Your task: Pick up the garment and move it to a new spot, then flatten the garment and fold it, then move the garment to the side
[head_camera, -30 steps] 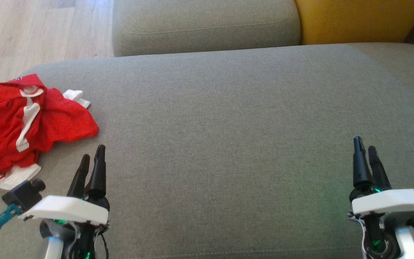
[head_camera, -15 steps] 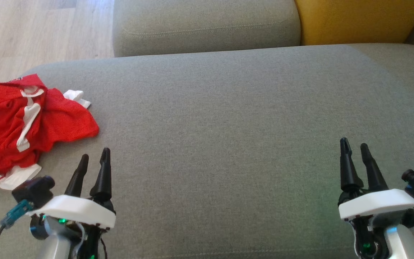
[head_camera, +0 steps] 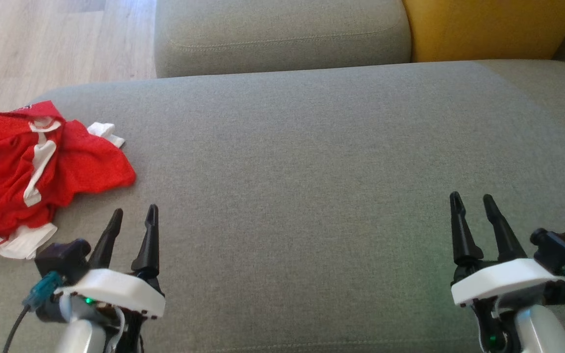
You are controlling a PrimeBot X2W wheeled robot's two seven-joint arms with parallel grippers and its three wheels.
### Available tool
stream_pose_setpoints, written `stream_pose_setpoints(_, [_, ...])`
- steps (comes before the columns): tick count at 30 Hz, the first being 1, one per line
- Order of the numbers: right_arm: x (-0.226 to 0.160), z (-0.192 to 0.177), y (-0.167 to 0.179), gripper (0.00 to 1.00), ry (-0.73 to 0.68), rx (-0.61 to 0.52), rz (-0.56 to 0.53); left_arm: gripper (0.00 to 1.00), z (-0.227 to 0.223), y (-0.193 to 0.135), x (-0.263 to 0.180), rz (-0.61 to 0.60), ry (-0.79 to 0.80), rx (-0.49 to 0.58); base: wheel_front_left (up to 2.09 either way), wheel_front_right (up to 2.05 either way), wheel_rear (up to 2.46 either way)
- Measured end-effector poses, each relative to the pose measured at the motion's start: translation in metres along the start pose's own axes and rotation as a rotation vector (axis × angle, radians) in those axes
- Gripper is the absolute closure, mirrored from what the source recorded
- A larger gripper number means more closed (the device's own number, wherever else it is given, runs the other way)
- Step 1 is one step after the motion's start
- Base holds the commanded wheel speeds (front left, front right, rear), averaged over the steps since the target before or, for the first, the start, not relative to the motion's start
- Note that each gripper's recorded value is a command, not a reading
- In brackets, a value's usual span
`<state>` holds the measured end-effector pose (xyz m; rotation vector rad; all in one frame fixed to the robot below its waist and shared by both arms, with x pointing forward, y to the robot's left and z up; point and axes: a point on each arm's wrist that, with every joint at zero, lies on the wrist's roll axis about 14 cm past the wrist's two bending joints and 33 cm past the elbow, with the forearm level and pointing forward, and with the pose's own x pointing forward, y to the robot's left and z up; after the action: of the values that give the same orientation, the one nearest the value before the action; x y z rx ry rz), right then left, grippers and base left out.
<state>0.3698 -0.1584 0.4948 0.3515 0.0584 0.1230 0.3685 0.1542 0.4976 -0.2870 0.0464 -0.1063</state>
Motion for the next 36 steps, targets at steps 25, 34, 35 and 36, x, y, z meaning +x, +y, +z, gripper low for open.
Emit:
stream_pose_setpoints(25, [-0.001,-0.007,0.009,0.0,0.033,-0.236,0.034,0.0,-0.005,0.004,-0.004,0.002,-0.028,0.235,0.0,0.0,0.0])
stream_pose_setpoints(34, [0.0,-0.006,0.014,0.0,0.027,-0.286,0.046,0.0,-0.004,0.001,-0.005,-0.003,-0.048,0.278,0.0,0.0,0.0])
stream_pose_setpoints(35, [0.0,-0.005,0.015,0.0,0.026,-0.287,0.047,0.0,-0.004,0.001,-0.005,-0.004,-0.051,0.284,0.0,0.0,0.0])
stream_pose_setpoints(36, [0.0,-0.005,0.015,0.0,0.026,-0.295,0.048,0.0,-0.005,0.0,-0.005,-0.005,-0.053,0.291,0.0,0.0,0.0])
